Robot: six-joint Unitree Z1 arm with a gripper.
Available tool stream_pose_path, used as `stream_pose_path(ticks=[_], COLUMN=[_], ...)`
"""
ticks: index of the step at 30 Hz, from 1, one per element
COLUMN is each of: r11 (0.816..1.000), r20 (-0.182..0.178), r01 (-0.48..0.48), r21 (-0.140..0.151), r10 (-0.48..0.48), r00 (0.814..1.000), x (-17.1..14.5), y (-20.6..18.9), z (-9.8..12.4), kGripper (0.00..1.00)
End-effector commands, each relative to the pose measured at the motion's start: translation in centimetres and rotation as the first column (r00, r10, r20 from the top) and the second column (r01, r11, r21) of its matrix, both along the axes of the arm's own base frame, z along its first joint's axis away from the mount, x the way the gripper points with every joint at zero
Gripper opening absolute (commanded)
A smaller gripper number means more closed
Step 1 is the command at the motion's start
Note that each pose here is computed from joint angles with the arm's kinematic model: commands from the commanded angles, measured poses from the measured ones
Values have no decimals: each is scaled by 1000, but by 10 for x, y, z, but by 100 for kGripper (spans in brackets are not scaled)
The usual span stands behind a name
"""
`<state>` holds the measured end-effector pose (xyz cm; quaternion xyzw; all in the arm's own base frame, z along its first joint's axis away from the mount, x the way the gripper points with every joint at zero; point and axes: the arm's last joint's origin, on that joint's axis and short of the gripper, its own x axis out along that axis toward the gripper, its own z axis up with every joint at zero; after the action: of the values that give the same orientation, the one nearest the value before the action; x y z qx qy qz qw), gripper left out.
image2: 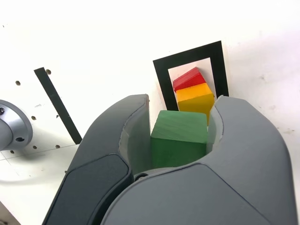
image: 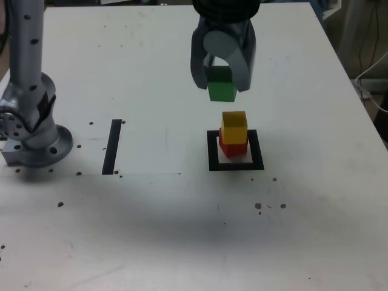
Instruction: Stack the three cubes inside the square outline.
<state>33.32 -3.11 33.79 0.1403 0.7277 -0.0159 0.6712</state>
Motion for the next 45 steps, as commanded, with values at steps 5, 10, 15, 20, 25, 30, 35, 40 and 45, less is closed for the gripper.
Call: stream_pose_path(ticks=[5, 10, 15, 20, 25, 30, 35, 40, 45], r11=[1000, 1000, 1000, 1000, 1000, 1000, 1000, 1000, 1000], r20=[-15, -19, -31, -44, -39, -34, -38, -40, -47], r01=[9, 16, 17, 16, 16, 15, 8, 3, 2], r21=[13, 17, 18, 21, 20, 18, 17, 18, 19], r10=[-9, -16, -16, -15, -15, -14, -7, -2, -2], r00=[1000, 1000, 999, 999, 999, 999, 999, 999, 999], x=[8, 13, 17, 18, 20, 24, 26, 27, 28], y=[-7, -10, -10, -11, -11, -11, -12, -11, -11], z=[-7, -11, -16, -20, -21, -25, -28, -29, -32], kGripper=[14, 14, 17, 20, 20, 20, 23, 26, 38])
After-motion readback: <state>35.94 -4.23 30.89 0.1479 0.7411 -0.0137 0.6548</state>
